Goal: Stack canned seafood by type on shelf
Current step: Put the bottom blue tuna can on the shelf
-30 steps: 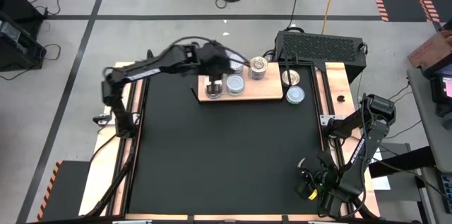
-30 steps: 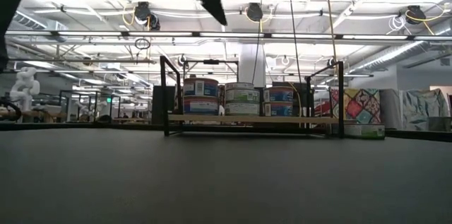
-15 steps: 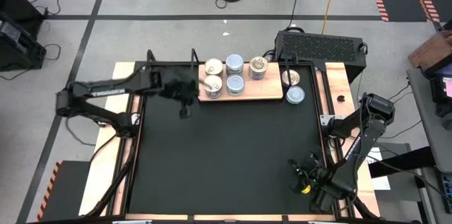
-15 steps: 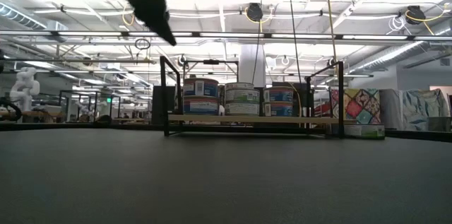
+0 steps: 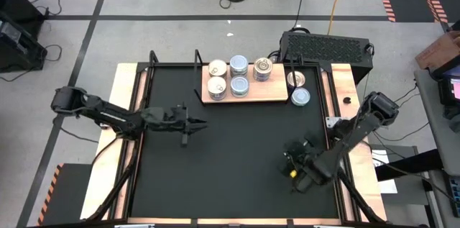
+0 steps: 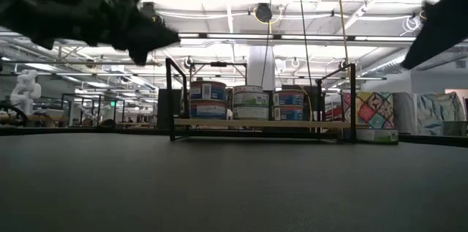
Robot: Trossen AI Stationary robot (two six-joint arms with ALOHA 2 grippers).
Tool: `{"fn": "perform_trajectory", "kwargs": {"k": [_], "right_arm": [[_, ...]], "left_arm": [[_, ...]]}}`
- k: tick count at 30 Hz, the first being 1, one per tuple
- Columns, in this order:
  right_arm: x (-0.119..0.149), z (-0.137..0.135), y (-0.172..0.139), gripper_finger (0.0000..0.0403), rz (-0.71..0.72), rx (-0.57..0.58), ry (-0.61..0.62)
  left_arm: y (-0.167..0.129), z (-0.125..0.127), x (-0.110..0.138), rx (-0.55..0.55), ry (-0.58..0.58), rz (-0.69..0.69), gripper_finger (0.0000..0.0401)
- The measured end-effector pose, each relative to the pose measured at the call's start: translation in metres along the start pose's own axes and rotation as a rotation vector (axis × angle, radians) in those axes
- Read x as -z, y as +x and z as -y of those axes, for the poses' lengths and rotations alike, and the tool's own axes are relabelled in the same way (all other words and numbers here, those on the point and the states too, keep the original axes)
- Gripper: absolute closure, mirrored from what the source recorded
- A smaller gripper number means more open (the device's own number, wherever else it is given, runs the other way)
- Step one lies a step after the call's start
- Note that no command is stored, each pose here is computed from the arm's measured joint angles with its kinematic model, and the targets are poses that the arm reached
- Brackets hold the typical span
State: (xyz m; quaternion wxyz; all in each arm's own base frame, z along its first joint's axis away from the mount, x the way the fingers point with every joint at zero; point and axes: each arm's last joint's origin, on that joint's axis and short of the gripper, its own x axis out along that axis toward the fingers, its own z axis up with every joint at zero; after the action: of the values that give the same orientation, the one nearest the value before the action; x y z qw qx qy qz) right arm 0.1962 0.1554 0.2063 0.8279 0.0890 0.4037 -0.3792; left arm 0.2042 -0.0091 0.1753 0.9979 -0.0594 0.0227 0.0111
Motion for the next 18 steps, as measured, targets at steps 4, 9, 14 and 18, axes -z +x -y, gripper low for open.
{"fn": "perform_trajectory", "kwargs": {"k": [4,9,14,18], "right_arm": [[-0.03,0.005,0.021,0.0403,-0.123,0.008,-0.03],[-0.07,0.008,0.052,0.0403,-0.176,-0.099,-0.054],[-0.11,0.007,0.074,0.0403,-0.067,-0.245,-0.074],[-0.138,0.012,0.078,0.0403,-0.007,-0.288,-0.068]], "left_arm": [[0.001,0.009,-0.001,0.021,0.053,0.12,0.0315],[0.013,0.018,-0.003,0.089,0.068,0.129,0.0315],[0.024,0.025,0.0,0.168,0.072,0.095,0.0315],[0.034,0.031,0.004,0.194,0.076,0.066,0.0315]]}}
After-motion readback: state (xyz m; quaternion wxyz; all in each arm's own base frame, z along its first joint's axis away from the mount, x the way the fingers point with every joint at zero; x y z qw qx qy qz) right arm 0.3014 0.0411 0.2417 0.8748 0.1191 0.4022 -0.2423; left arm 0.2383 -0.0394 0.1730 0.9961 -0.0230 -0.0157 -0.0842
